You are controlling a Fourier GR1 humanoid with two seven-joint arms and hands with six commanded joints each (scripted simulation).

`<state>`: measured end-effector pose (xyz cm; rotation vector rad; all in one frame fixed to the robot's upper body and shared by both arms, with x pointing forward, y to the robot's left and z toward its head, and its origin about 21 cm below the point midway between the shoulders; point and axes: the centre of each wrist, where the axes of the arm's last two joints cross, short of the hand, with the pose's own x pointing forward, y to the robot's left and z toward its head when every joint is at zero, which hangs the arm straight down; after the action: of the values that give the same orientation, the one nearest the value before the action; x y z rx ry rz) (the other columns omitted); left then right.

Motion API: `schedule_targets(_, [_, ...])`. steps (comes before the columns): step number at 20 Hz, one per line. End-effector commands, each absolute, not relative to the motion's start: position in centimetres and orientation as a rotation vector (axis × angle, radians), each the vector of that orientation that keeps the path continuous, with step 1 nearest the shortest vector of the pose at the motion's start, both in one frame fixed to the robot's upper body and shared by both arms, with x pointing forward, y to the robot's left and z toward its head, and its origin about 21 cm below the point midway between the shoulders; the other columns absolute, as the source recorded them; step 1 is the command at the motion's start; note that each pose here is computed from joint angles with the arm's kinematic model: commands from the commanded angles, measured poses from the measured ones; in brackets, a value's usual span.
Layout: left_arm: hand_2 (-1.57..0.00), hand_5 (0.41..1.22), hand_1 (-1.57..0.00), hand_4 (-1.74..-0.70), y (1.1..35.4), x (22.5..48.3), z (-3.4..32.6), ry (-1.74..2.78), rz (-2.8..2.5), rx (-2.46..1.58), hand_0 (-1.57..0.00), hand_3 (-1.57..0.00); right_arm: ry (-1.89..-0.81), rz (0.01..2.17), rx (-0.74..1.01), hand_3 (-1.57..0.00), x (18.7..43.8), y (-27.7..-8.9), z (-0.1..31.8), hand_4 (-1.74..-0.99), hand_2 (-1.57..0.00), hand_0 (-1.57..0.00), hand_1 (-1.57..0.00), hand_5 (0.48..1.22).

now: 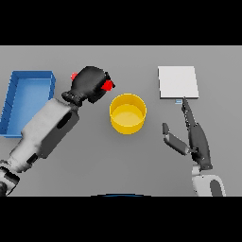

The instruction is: Pick up the red beaker and tilt it to pour out 1 green nut into yellow bowl. Pick up the yellow bowl and place it on the metallic measuring scale.

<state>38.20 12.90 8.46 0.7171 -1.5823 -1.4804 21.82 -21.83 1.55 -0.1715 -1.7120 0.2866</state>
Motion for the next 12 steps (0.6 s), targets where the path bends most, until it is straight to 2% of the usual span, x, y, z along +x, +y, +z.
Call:
schedule_targets(1, [-1.57, 1.186, -1.57, -1.74, 12.5, 38.3, 8.7, -1.558, -1.549, 0.745, -1.57, -1.57, -1.720, 0.286, -0.164, 0.00, 21.6, -21.6, 1.5, -1.268, 0.00, 0.00, 0.00, 0.720])
schedule_targets(2, [-1.57, 1.193, -1.57, -1.74, 12.1, 38.7, 9.1, -1.533, -1.627, 0.780, -1.57, -1.57, -1.730, 0.286, -0.157, 0.00, 21.4, -21.3, 1.4, -1.264, 0.00, 0.00, 0.00, 0.717])
schedule_targets(5, [-1.57, 1.206, -1.57, -1.61, 10.8, 39.5, 9.9, -1.457, -1.855, 0.845, -1.57, -1.57, -1.723, 0.278, -0.168, 0.00, 21.9, -21.1, 1.7, -1.258, 0.00, 0.00, 0.00, 0.697])
schedule_targets(12, [-1.57, 1.218, -1.57, -1.71, 7.8, 39.8, 10.8, -1.233, -2.243, 0.944, -1.57, -1.57, -1.726, 0.245, -0.186, 0.00, 21.6, -21.2, 1.1, -1.198, 0.00, 0.00, 0.00, 0.650])
